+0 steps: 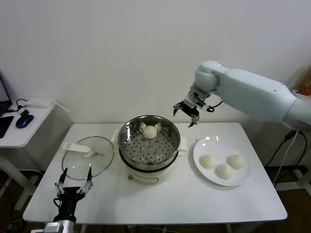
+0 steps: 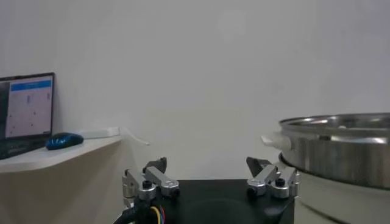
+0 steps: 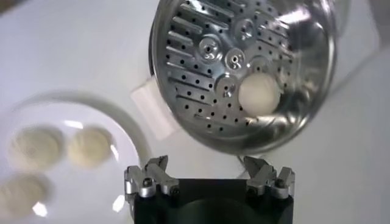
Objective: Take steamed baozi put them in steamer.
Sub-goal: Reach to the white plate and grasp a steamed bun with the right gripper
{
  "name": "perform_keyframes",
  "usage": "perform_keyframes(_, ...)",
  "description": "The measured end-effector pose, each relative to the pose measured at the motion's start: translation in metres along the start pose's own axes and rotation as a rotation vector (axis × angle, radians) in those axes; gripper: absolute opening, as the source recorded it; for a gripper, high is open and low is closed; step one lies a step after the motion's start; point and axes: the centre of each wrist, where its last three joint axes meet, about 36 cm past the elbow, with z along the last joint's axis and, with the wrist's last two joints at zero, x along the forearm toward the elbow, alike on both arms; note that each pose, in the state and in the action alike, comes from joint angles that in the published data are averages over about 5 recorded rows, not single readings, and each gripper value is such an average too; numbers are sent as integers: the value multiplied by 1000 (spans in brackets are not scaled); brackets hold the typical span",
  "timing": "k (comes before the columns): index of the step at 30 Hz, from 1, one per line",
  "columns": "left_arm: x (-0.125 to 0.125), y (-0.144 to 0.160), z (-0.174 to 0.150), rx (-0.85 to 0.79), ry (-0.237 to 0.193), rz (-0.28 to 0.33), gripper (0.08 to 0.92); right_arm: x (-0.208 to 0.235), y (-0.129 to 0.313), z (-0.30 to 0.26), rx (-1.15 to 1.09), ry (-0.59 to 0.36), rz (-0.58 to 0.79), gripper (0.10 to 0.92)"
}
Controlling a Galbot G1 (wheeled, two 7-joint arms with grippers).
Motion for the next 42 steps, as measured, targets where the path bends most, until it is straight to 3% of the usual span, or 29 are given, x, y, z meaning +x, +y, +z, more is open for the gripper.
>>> perform_keyframes(9,2,2,-2,9,-10,10,823,-16,72,70,-335,-7,-19,823)
perform_keyframes(19,3,1,-4,16,-9,1,823,-70,122,94,-489,3,-62,823)
perform_keyframes(31,4,0,-7,21,-9,-16,823,-145,140,85,-516,8,-120,823)
perform_keyframes(42,6,0,-7,22,-5,-20,823,-181,143,83,-524,21,-140,823)
